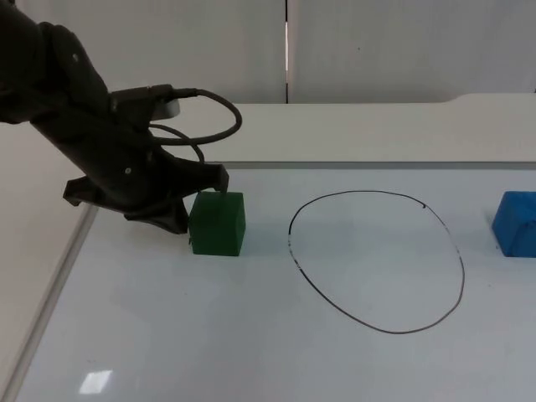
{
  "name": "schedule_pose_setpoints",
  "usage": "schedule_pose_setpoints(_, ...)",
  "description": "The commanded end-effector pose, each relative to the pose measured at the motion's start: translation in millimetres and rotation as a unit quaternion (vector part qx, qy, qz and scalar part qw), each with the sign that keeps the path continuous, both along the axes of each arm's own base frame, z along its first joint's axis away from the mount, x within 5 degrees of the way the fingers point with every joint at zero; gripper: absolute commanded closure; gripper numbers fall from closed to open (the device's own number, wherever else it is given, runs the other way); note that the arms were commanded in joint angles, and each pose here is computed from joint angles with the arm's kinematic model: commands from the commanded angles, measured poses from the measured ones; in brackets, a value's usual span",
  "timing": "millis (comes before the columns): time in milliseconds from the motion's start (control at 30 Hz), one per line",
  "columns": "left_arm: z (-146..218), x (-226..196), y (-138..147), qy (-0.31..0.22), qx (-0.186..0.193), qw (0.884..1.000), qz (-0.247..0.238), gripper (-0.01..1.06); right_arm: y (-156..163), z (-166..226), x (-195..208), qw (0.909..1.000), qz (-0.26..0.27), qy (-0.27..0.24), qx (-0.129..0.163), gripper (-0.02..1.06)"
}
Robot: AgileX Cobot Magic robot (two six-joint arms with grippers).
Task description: Push the two cubes into the marked area.
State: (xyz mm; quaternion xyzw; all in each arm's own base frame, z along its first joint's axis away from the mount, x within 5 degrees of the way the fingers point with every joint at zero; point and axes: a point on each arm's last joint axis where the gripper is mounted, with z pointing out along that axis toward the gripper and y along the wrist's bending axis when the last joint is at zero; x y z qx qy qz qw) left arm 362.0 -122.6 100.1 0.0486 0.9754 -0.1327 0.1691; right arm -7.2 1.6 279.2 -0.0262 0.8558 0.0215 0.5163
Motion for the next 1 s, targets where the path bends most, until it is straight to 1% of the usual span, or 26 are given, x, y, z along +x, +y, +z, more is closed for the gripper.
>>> schedule_pose_setpoints(0,3,2,-2,-0.009,-0.007,1.0,0.009,1.05,0,1,0,1.0,-0.002,-0.005,-0.003,-0.01)
schedule_pose_setpoints(200,3,2,-3,-0.007,-0.014,1.0,0.017,1.05,0,1,0,1.0,-0.002,-0.005,-0.003,-0.01)
schedule_pose_setpoints(367,3,0,-8,-0.008,-0.014,1.0,0.01,1.05,0,1,0,1.0,-0.002,-0.005,-0.003,-0.01)
schedule_pose_setpoints(600,4,-3,-24,-0.022,-0.013,1.0,-0.008,1.05,0,1,0,1.0,-0.002,-0.005,-0.003,-0.01)
schedule_pose_setpoints(833,4,-4,-24,-0.018,-0.014,1.0,-0.009,1.05,0,1,0,1.0,-0.002,-0.005,-0.003,-0.01)
schedule_pose_setpoints(967,4,-4,-25,-0.016,-0.02,1.0,-0.001,1.05,0,1,0,1.0,-0.002,-0.005,-0.003,-0.01)
